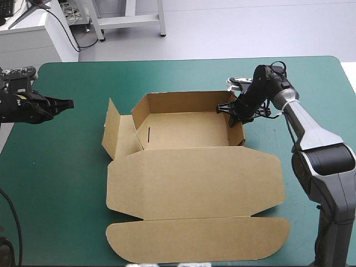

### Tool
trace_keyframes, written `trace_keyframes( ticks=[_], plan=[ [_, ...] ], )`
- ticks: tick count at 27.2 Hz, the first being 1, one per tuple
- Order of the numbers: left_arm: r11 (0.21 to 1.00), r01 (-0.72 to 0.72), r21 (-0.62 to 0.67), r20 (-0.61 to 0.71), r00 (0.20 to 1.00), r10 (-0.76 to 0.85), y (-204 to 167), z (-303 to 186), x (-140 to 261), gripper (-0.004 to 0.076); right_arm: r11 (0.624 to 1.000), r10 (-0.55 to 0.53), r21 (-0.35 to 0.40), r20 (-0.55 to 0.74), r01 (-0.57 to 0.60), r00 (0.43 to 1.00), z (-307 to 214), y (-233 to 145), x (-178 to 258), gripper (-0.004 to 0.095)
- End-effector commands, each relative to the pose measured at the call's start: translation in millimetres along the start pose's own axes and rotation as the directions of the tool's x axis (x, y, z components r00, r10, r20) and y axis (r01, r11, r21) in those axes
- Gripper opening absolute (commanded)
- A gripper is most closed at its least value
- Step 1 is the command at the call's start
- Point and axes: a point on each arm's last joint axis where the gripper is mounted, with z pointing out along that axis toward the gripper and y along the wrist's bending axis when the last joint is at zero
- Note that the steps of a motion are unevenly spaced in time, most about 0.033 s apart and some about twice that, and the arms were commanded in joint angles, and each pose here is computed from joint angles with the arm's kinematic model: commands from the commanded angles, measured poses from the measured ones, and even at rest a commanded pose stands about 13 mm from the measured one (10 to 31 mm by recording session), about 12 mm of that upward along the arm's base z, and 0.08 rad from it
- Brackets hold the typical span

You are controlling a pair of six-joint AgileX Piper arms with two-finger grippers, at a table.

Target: Fold the box

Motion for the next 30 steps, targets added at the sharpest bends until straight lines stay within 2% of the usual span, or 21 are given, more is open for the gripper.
trace_keyframes(
  ticks=[1, 5, 12, 16, 19, 22, 23, 25, 26, 30],
  plan=[
    [1.000, -0.001, 0.012, 0.104, 0.995, 0.000, -5, -19, -10, -0.0008, 0.999, -0.025, -0.030, 0.060, 0.027, 0.998, -32, 10, 2, -0.0010],
    [1.000, -0.008, 0.000, 0.099, 0.995, 0.008, -4, -19, -9, -0.0008, 0.997, -0.039, -0.059, 0.065, 0.043, 0.997, -34, 12, 2, -0.0019],
    [0.999, -0.025, -0.030, 0.088, 0.996, 0.028, -2, -19, -8, -0.0008, 0.992, -0.101, -0.061, 0.125, 0.109, 0.987, -60, 16, 6, -0.0019],
    [1.000, -0.021, -0.022, 0.090, 0.996, 0.023, -2, -19, -8, 0.0050, 0.992, -0.074, -0.092, 0.173, 0.091, 0.982, -80, 8, 8, -0.0019],
    [1.000, -0.021, -0.022, 0.087, 0.996, 0.023, -2, -19, -8, 0.0165, 0.985, -0.035, -0.156, 0.221, 0.070, 0.975, -99, -2, 9, -0.0019],
    [1.000, -0.021, -0.023, 0.091, 0.996, 0.023, -2, -18, -9, 0.0341, 0.976, -0.012, -0.204, 0.280, 0.071, 0.960, -121, -12, 12, -0.0019],
    [1.000, -0.019, -0.023, 0.087, 0.996, 0.021, -2, -15, -9, 0.0489, 0.970, 0.011, -0.232, 0.320, 0.067, 0.947, -138, -18, 15, -0.0019],
    [1.000, 0.006, 0.015, 0.078, 0.997, -0.007, -4, -11, -10, 0.0636, 0.958, 0.032, -0.275, 0.381, 0.080, 0.924, -161, -22, 22, -0.0019],
    [0.999, 0.015, 0.029, 0.075, 0.997, -0.017, -4, -8, -10, 0.0647, 0.955, 0.035, -0.285, 0.401, 0.088, 0.915, -169, -22, 24, -0.0019],
    [0.960, 0.156, 0.232, 0.056, 0.983, -0.174, -18, 4, -16, 0.0627, 0.954, 0.009, -0.272, 0.456, 0.130, 0.890, -191, -17, 35, -0.0019]
  ],
)
